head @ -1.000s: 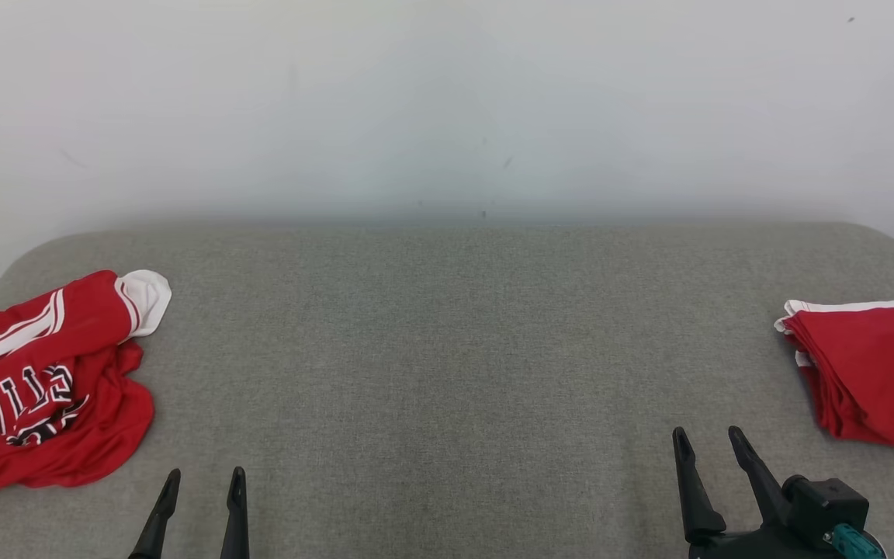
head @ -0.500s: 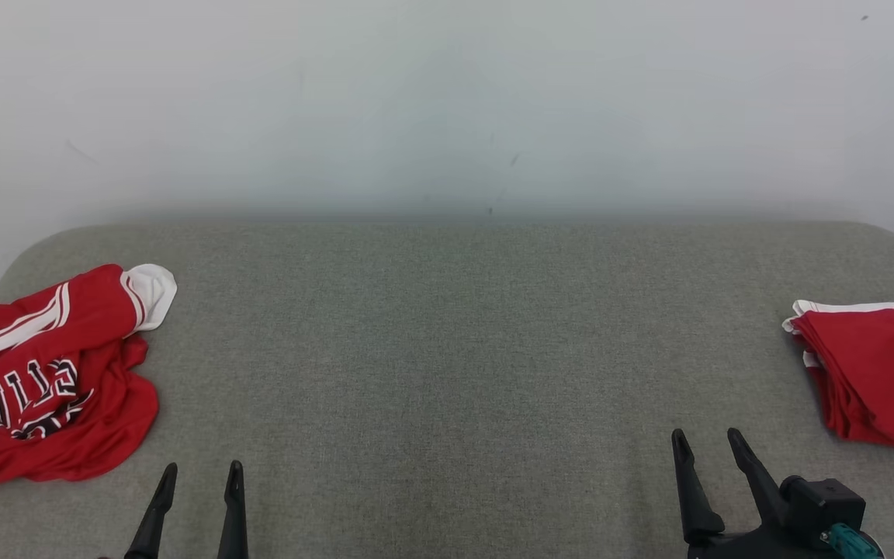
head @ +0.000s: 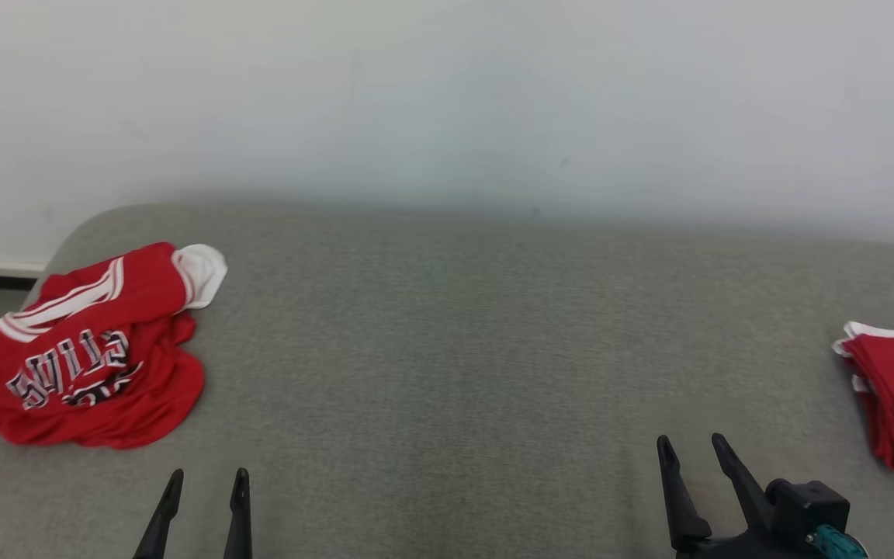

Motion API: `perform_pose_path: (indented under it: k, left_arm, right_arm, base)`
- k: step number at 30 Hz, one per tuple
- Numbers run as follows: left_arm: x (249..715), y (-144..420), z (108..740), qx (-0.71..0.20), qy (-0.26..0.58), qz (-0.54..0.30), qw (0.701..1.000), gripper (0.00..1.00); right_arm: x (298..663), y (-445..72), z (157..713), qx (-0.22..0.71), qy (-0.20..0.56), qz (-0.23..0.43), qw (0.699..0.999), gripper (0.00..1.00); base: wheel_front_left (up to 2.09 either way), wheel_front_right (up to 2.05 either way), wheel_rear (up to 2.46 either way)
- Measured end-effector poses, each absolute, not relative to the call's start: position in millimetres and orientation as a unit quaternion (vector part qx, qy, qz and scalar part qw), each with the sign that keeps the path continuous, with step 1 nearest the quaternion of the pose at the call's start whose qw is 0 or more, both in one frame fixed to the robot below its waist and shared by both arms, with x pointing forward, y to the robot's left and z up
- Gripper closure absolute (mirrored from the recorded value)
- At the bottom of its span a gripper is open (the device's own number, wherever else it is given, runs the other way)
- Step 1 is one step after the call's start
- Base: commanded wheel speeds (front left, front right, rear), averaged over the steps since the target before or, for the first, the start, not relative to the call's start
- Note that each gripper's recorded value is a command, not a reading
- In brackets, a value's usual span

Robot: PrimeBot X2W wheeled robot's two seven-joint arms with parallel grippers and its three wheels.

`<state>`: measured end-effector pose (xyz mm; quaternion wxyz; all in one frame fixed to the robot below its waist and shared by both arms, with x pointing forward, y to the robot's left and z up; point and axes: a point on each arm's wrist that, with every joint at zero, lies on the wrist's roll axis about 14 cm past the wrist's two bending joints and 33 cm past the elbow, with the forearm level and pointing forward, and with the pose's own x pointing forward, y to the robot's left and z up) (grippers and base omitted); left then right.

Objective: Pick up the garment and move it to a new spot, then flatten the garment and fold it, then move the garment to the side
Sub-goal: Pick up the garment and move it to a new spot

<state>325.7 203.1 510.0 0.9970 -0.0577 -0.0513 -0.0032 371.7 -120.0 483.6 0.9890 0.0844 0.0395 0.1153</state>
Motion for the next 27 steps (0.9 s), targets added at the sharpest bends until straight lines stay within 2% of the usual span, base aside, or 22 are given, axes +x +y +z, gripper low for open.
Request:
perform_pose_path:
  k: [15,21,27]
  left_arm:
    - [252.5,277.1,505.0,-0.046,-0.055,0.133,0.989,0.0]
    - [206.4,312.5,509.8,-0.043,-0.069,0.223,0.971,0.0]
    - [186.2,321.8,506.9,-0.044,-0.063,0.265,0.961,0.0]
  right_arm:
    - [381.0,-29.8,481.6,0.088,0.054,0.242,0.965,0.0]
    - [379.5,36.8,492.7,0.08,0.051,0.333,0.938,0.0]
    - [379.9,67.8,487.7,0.076,0.063,0.374,0.922,0.0]
  base:
    - [0.0,0.0,0.0]
    - [0.0,0.0,0.0]
    - [0.0,0.0,0.0]
